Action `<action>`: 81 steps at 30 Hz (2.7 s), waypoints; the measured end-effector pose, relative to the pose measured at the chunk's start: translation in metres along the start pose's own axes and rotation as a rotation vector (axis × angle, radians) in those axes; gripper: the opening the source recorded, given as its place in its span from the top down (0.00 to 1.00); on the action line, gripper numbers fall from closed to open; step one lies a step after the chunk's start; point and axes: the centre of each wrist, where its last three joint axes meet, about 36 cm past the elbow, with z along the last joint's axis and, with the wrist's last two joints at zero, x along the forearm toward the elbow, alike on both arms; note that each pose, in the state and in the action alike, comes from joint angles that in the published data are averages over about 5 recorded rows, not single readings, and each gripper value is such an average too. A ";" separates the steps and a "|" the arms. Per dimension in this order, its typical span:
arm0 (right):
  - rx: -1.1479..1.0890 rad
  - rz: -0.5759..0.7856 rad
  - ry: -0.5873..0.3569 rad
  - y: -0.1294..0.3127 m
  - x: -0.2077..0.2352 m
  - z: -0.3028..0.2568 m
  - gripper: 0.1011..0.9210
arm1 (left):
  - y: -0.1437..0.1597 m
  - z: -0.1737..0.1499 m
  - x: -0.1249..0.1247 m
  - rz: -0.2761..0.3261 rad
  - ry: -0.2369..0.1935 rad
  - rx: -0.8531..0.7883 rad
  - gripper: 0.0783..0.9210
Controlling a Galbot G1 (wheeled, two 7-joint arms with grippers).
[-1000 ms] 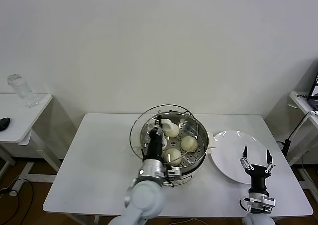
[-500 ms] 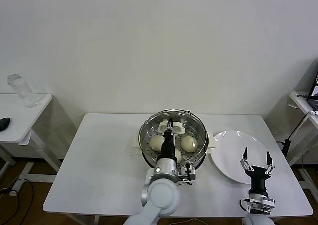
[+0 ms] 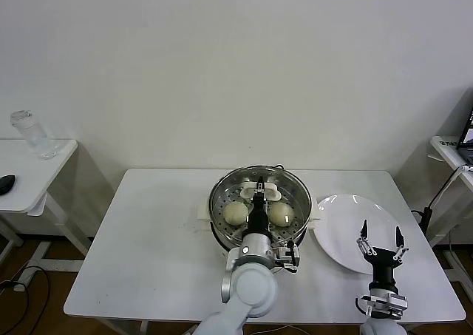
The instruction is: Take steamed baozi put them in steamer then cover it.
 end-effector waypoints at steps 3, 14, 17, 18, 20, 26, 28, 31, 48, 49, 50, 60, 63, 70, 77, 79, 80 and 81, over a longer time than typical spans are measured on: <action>-0.002 0.000 0.000 0.001 0.000 0.000 0.12 | -0.002 -0.001 -0.001 -0.001 0.000 -0.019 0.87; -0.004 0.001 -0.002 0.001 0.000 0.000 0.12 | -0.007 -0.002 -0.002 0.001 0.002 -0.068 0.87; -0.005 0.001 -0.002 0.001 0.000 0.000 0.12 | -0.009 -0.002 -0.001 0.003 0.001 -0.079 0.87; -0.005 0.001 -0.003 0.001 0.000 0.000 0.12 | -0.010 -0.002 -0.001 0.003 0.001 -0.083 0.87; -0.006 0.002 -0.003 0.001 0.000 0.000 0.12 | -0.011 -0.002 -0.001 0.004 0.001 -0.090 0.87; -0.006 0.002 -0.003 0.001 0.000 0.000 0.12 | -0.015 -0.001 -0.002 0.006 0.003 -0.113 0.87; -0.006 0.002 -0.003 0.001 0.000 0.000 0.12 | -0.016 0.000 -0.002 0.006 0.004 -0.119 0.87; -0.005 0.002 -0.004 0.000 0.000 -0.001 0.12 | -0.016 0.001 -0.002 0.008 0.005 -0.124 0.87; -0.006 -0.006 -0.004 0.002 0.000 0.000 0.12 | -0.009 0.004 0.005 0.007 0.018 -0.091 0.48; -0.006 -0.006 -0.004 0.003 0.000 0.000 0.12 | -0.008 0.004 0.006 0.008 0.017 -0.083 0.45; -0.007 -0.007 -0.004 0.003 -0.001 0.001 0.12 | -0.006 0.004 0.008 0.009 0.015 -0.073 0.41; -0.016 -0.010 -0.014 0.008 -0.010 -0.001 0.12 | 0.012 0.017 0.025 0.048 -0.003 0.047 0.12; -0.017 -0.012 -0.014 0.009 -0.011 -0.001 0.12 | 0.016 0.025 0.029 0.059 -0.006 0.081 0.12; -0.014 -0.015 -0.013 0.008 -0.011 0.001 0.12 | 0.040 0.048 0.031 0.043 -0.021 0.223 0.12; -0.011 -0.022 -0.023 0.007 -0.014 0.000 0.12 | 0.066 0.084 0.032 0.026 -0.020 0.409 0.12; -0.010 -0.025 -0.023 0.007 -0.014 -0.001 0.12 | 0.069 0.097 0.030 0.022 -0.013 0.455 0.12; -0.009 -0.027 -0.022 0.007 -0.014 -0.002 0.12 | 0.070 0.104 0.029 0.019 -0.011 0.479 0.12; -0.009 -0.029 -0.020 0.008 -0.014 -0.002 0.12 | 0.071 0.111 0.027 0.015 -0.011 0.505 0.12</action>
